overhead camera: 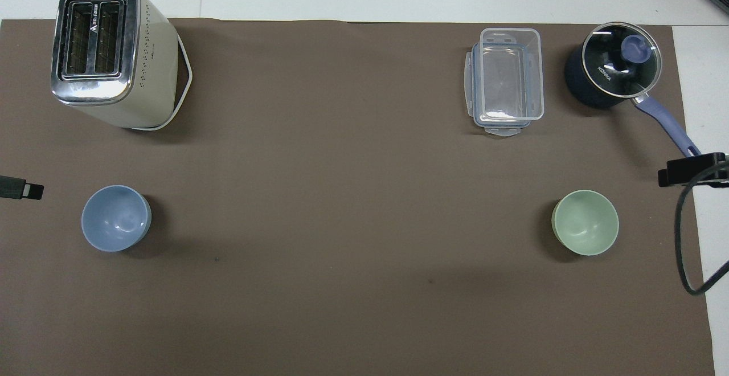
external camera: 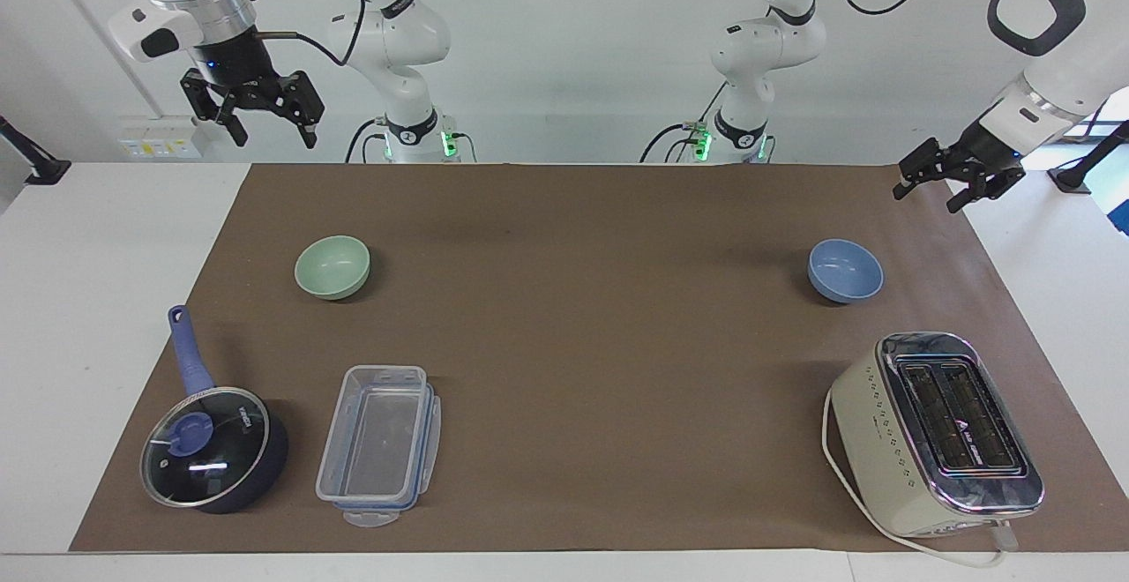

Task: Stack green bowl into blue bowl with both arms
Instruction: 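Lower the left gripper to the rim of the blue bowl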

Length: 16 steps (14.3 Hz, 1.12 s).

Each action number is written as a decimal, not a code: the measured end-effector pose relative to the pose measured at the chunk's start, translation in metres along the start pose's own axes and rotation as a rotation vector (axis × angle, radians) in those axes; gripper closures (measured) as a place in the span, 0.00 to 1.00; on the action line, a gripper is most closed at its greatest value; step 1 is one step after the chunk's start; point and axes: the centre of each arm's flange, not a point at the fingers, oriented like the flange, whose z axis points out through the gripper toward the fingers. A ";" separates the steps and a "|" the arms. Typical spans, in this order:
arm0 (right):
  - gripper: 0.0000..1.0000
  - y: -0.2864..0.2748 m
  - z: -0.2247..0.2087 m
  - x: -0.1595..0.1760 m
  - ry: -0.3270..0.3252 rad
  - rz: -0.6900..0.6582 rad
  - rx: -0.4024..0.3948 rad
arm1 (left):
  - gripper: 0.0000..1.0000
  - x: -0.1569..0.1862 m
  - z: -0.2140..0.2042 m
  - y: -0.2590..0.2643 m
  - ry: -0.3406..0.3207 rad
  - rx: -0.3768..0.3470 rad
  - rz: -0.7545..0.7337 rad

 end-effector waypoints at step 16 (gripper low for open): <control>0.00 0.000 0.000 0.000 0.000 0.000 0.000 | 0.10 -0.006 0.143 -0.081 0.005 -0.029 -0.038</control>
